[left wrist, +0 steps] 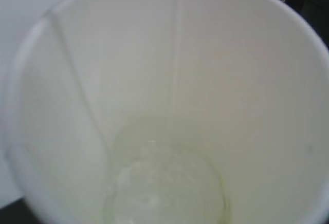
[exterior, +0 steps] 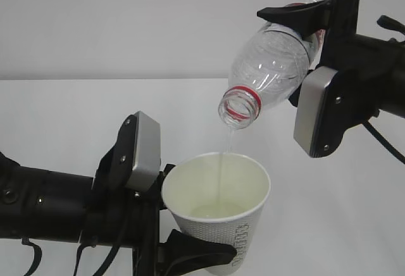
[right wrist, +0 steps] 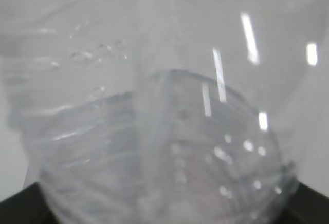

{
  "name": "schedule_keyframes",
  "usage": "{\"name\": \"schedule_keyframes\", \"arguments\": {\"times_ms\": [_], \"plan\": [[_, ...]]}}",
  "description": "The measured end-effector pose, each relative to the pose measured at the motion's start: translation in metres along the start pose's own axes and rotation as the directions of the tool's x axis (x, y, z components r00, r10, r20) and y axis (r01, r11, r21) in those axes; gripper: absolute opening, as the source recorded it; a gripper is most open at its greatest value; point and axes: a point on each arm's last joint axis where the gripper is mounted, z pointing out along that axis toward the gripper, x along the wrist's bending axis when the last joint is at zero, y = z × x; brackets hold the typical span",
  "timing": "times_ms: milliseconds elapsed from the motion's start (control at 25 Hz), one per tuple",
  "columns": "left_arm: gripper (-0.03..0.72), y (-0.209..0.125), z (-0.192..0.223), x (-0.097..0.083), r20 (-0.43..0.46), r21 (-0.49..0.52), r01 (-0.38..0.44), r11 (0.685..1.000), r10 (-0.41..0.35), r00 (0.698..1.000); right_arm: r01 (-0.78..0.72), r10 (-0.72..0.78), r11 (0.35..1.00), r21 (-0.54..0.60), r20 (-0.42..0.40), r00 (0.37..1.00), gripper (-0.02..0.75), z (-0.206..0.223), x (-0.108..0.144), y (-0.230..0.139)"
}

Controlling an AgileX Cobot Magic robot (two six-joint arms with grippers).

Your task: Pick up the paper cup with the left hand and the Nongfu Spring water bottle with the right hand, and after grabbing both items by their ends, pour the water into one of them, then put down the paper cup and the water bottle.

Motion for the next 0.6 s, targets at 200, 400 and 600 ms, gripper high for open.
{"name": "schedule_keyframes", "arguments": {"times_ms": [200, 400, 600], "plan": [[0.503, 0.0, 0.0, 0.0, 0.0, 0.0, 0.0, 1.0, 0.0, 1.0, 0.0, 0.0, 1.0, 0.0, 0.0, 1.0, 0.521, 0.0, 0.0, 0.0], [0.503, -0.0001, 0.0, 0.0001, -0.001, 0.001, 0.0, 1.0, 0.0, 1.0, 0.0, 0.0, 1.0, 0.0, 0.0, 1.0, 0.521, 0.0, 0.0, 0.0], [0.503, -0.0001, 0.0, 0.0001, -0.001, 0.001, 0.0, 1.0, 0.0, 1.0, 0.0, 0.0, 1.0, 0.0, 0.0, 1.0, 0.521, 0.0, 0.0, 0.0]]}}
